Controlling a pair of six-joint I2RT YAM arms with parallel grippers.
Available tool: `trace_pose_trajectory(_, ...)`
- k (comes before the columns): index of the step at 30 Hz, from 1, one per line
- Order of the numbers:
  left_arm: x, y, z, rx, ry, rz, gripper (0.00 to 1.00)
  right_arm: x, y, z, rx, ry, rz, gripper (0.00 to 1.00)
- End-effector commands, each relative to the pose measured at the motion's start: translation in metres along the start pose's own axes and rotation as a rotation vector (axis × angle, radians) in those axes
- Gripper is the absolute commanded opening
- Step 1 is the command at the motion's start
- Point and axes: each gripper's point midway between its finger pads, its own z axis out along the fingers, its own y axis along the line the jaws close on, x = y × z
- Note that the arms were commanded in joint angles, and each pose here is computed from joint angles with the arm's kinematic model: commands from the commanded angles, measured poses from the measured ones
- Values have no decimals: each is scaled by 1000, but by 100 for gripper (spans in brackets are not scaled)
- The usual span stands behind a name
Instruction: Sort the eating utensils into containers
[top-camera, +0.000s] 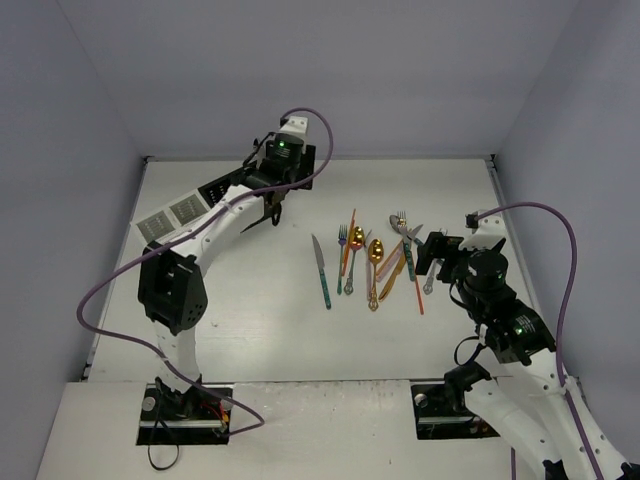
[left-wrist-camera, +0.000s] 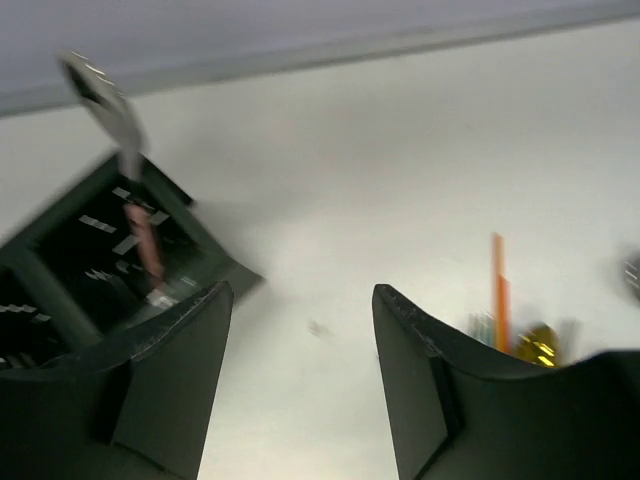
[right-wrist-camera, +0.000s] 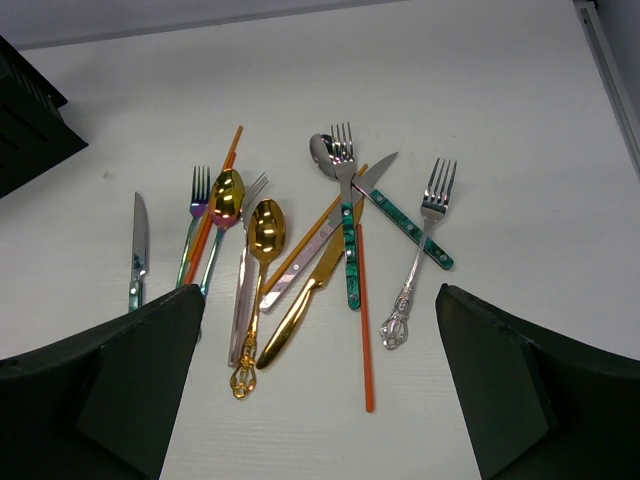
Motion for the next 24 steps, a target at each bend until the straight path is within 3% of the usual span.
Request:
trace_pose_trajectory(1,14,-71,-53,140,95,-68,56,-19,6,-2,-22,-65,26,100)
trace_pose_trajectory(5,59,-131,-62,226,213,-75,56,-18,3,-5,-17,-67,25,100)
trace_pose_trajectory(11,117,-182,-51,248,346,-15,54,-16,4,-7,-26,-60,20,100)
trace_pose_trajectory(24,184,-188,-12,154,469,38,33,-21,1,-17,-23,-72,40,100)
